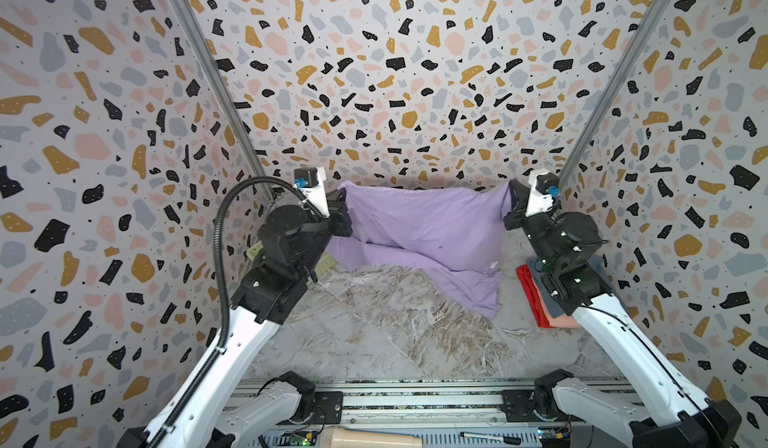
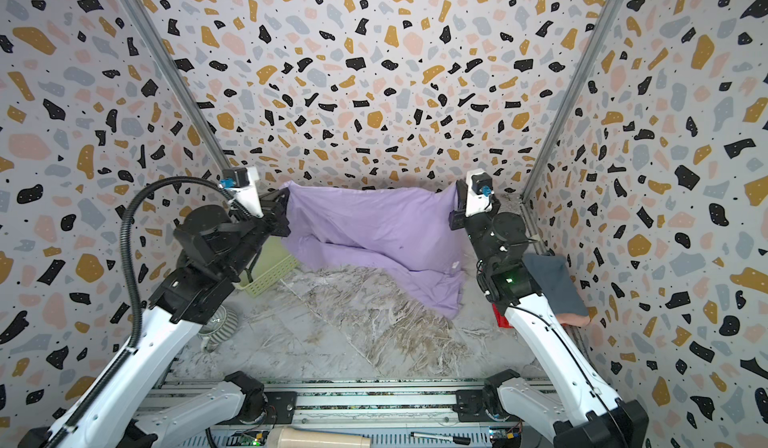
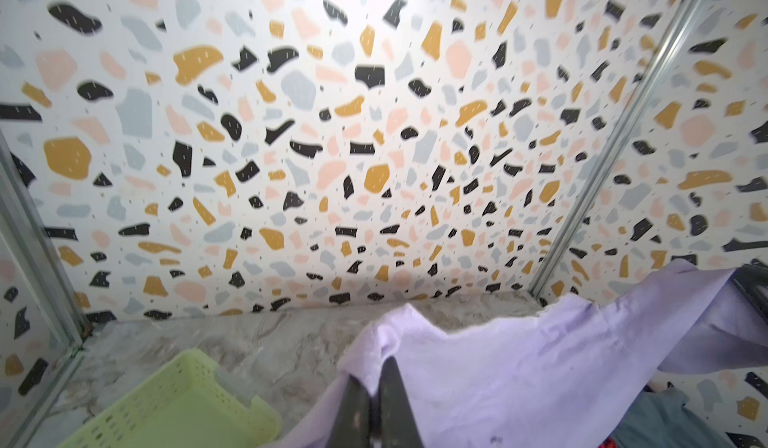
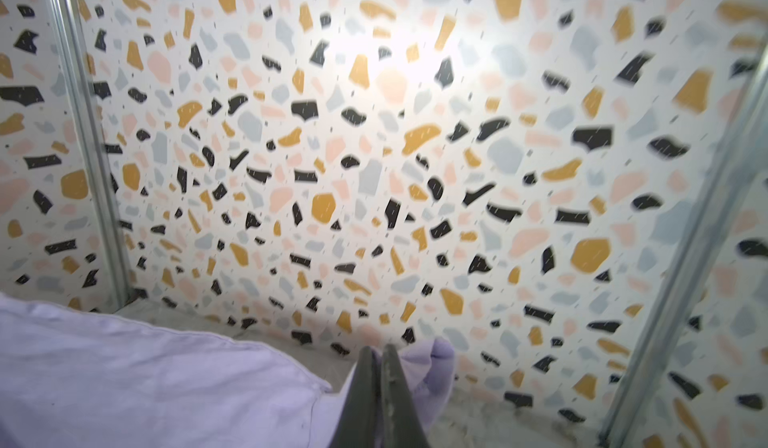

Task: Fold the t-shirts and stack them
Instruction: 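Lift the shirt high with both grippers and spread it apart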

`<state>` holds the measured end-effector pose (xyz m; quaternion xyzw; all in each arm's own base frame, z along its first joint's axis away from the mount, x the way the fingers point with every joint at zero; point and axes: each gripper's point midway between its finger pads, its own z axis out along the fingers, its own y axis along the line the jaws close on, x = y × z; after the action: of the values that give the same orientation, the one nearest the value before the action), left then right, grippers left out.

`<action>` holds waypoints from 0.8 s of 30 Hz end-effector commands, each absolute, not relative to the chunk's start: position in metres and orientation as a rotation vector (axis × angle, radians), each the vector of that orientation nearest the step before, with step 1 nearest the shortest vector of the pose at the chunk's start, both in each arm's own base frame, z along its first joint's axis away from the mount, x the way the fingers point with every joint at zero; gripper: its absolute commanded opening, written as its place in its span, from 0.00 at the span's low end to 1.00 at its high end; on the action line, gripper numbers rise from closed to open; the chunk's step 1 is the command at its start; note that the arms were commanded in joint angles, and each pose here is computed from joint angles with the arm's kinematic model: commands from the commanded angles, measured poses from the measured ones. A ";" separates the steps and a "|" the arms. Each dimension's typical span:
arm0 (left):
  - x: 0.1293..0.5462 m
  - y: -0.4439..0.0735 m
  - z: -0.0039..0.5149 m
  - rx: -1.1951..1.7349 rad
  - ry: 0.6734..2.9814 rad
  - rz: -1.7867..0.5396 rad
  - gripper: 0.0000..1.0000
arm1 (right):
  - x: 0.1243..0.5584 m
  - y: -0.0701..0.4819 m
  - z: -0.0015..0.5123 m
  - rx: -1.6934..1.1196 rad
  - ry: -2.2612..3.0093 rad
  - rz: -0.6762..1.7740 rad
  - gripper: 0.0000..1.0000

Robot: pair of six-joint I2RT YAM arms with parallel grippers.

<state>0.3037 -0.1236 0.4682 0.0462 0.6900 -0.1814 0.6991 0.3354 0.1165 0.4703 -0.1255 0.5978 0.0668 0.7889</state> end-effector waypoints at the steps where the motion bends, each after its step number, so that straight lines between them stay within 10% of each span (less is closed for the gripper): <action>1: 0.271 -0.112 0.516 0.132 1.367 -0.410 0.00 | 0.295 0.090 0.533 -0.239 1.123 0.022 0.00; 24: 0.243 -0.115 0.553 0.149 1.210 -0.543 0.00 | 0.269 0.090 0.619 -0.311 0.924 -0.092 0.00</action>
<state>0.2595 -0.1223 0.5231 0.0705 0.6096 -0.2420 0.7515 0.2907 0.0983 0.5858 -0.1589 0.4886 -0.0309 0.8574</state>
